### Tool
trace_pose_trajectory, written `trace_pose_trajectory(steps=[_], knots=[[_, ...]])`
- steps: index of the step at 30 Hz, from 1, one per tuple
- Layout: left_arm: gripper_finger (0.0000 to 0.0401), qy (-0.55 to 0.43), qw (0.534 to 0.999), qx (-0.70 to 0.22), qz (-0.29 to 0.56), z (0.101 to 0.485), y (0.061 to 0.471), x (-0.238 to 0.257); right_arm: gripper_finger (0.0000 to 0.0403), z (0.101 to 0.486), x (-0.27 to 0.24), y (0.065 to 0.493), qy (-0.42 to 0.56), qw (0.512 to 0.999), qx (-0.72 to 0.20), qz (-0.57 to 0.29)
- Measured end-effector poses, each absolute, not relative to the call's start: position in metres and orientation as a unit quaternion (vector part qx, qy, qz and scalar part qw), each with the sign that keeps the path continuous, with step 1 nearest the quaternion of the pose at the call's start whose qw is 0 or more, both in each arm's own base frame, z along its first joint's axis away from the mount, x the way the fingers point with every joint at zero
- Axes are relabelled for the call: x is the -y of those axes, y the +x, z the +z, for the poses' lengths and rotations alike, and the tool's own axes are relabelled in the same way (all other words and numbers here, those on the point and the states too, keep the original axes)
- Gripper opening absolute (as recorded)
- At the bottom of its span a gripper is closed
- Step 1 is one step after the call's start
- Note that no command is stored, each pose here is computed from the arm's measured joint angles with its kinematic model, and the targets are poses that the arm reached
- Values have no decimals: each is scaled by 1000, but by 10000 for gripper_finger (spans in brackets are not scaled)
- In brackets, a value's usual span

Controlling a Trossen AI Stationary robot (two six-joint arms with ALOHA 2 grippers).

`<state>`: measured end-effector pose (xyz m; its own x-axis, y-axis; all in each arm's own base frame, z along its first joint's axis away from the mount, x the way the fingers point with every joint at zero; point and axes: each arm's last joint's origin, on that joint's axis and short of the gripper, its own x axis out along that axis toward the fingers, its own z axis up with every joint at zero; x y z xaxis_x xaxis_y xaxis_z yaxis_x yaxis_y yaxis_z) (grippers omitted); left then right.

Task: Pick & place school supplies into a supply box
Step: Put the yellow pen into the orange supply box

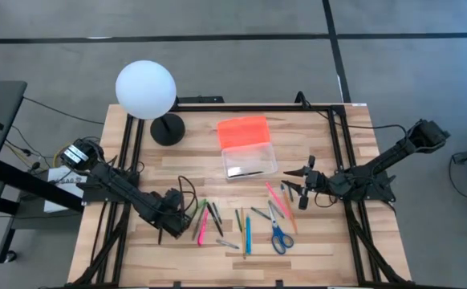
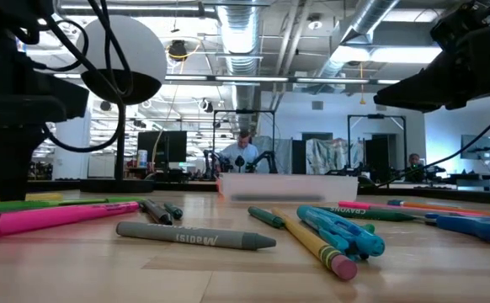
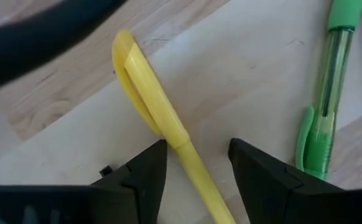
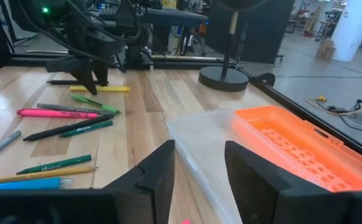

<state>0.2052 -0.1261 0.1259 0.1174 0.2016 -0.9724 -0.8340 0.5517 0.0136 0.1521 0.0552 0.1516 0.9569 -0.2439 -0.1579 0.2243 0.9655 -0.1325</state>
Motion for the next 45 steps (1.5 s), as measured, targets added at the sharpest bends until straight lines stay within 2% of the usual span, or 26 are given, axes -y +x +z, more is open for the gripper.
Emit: trace_pose_trajectory(steps=[10, 23, 27, 36, 45], knots=[[128, -251, 707, -562, 350, 125, 205, 126, 133, 152, -55, 152, -52, 988, -86, -119], [37, -190, 736, -585, 284, 124, 208, 128, 132, 152, -55, 152, -49, 988, -86, -119], [34, -171, 742, -589, 272, 124, 209, 127, 133, 152, -55, 152, -44, 988, -85, -120], [61, -161, 749, -583, 270, 124, 209, 127, 133, 152, -55, 152, -44, 988, -85, -120], [28, -151, 765, -560, 282, 122, 210, 124, 128, 151, -55, 152, -46, 988, -89, -120]])
